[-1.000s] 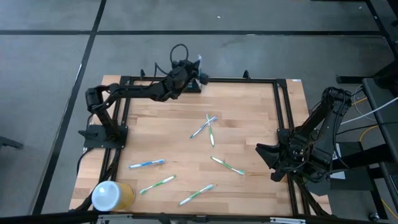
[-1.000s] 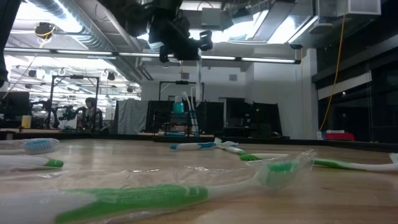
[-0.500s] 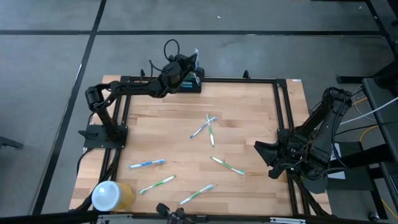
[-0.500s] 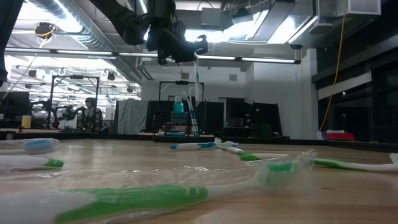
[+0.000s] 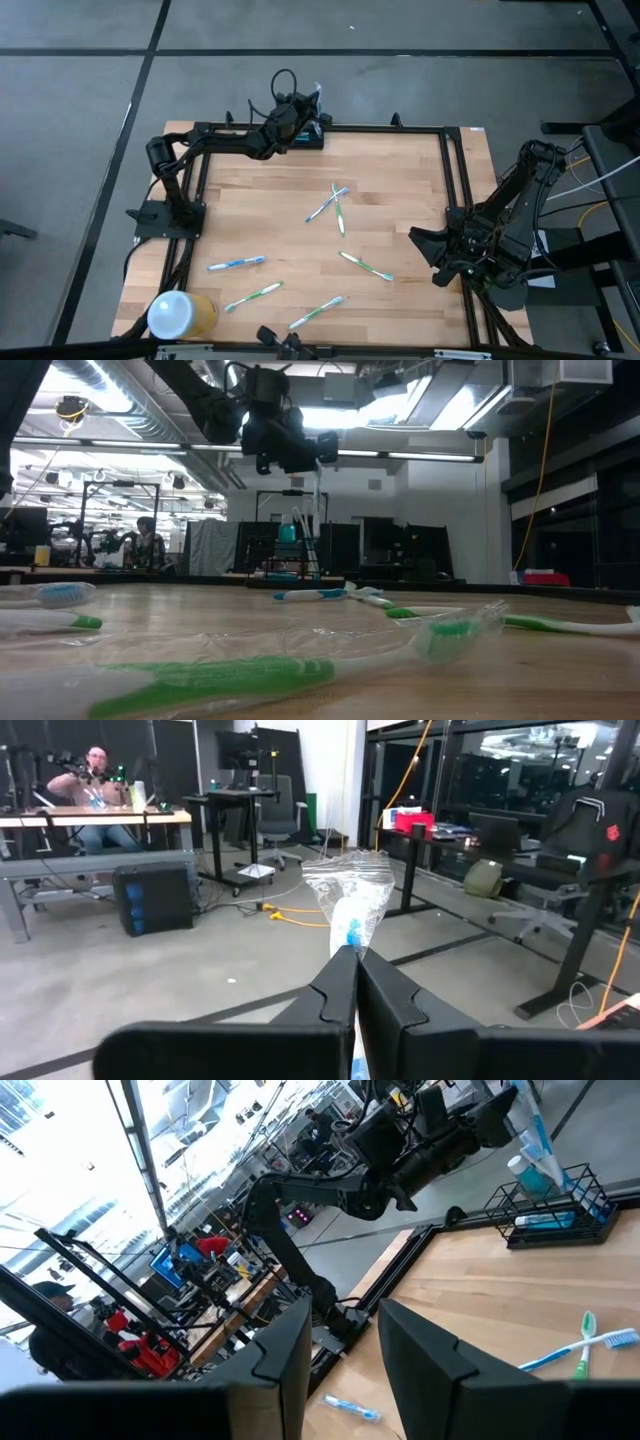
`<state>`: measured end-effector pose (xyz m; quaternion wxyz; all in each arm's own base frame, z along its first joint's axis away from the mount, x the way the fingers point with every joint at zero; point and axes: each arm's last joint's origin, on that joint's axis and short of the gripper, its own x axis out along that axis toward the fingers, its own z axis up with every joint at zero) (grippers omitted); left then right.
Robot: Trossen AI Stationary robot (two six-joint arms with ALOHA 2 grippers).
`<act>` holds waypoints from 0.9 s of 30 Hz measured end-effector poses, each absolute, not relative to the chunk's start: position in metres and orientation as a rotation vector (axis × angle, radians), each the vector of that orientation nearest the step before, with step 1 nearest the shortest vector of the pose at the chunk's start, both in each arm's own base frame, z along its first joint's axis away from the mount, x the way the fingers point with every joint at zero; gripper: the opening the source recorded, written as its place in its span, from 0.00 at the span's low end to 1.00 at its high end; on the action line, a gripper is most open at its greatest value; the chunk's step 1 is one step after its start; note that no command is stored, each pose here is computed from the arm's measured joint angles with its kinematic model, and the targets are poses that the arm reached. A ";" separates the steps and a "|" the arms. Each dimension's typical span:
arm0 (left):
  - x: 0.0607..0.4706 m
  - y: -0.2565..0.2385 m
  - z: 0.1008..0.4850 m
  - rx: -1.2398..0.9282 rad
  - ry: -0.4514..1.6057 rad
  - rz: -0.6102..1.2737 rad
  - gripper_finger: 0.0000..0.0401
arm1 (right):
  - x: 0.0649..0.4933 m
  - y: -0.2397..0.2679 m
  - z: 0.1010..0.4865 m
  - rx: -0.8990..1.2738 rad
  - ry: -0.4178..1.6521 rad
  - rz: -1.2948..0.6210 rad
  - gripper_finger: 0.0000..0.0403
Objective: Pick & Place toothbrushing station
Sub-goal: Put the blue toothbrush into the wire organizer
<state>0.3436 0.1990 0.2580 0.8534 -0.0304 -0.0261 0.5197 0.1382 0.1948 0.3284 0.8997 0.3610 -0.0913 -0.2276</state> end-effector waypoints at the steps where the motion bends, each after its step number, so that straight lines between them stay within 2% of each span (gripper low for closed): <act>1: 0.344 0.199 0.258 -0.061 -0.052 1.092 0.00 | 0.138 0.195 0.328 0.745 -0.188 -0.471 0.30; 14: 0.363 0.182 0.229 -0.075 0.031 1.083 0.00 | 0.138 0.195 0.328 0.738 -0.187 -0.472 0.30; 27: 0.368 0.166 0.218 -0.114 0.102 1.133 0.00 | 0.138 0.195 0.328 0.723 -0.183 -0.473 0.30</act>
